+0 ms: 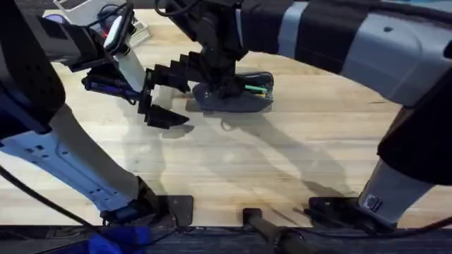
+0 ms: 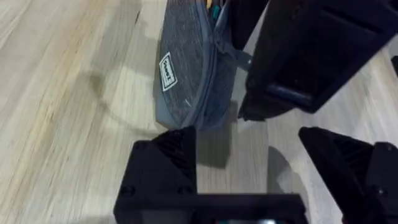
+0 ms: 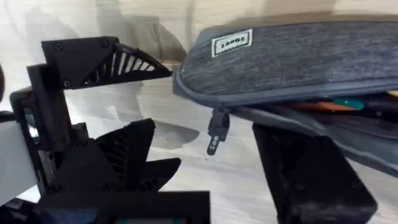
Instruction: Unzip the bag, pick up the pens from the table one at a time and place them inside, then zip the bag closed.
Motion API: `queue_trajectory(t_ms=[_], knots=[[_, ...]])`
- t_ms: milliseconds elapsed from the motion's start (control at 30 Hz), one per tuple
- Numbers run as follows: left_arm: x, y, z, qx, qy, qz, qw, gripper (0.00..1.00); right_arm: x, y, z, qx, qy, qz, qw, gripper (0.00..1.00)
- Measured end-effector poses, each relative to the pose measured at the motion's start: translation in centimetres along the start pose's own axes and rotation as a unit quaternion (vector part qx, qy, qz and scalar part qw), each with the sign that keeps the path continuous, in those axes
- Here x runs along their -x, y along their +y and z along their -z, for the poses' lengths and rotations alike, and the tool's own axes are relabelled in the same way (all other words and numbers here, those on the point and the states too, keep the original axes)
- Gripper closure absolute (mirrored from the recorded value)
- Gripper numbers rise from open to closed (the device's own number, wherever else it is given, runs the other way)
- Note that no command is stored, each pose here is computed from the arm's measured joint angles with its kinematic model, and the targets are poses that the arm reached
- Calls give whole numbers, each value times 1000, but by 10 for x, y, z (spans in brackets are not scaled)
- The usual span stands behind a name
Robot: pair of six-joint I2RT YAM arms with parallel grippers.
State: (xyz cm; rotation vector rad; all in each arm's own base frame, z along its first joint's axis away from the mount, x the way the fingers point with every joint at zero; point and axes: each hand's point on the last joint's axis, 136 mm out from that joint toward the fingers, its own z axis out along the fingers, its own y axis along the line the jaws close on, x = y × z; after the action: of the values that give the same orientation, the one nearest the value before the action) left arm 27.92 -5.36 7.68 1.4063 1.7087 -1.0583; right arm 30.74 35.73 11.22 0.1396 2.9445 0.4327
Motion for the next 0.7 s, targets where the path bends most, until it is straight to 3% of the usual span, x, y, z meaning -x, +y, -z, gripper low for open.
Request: queue_trajectory(t_ms=[133,233,400,433,700], knots=[[0,0,0,0,0,0,1000,6,0,1,0,1,-1,-1,1000,77],[0,0,0,0,0,0,1000,6,1,1,0,3,-2,-2,1000,213],[0,0,0,0,0,0,1000,6,1,3,0,6,-2,-7,1000,879],[0,0,0,0,0,0,1000,6,1,3,0,6,-2,-8,1000,945],[0,0,0,0,0,0,1000,6,1,2,-2,4,-1,-9,1000,969]])
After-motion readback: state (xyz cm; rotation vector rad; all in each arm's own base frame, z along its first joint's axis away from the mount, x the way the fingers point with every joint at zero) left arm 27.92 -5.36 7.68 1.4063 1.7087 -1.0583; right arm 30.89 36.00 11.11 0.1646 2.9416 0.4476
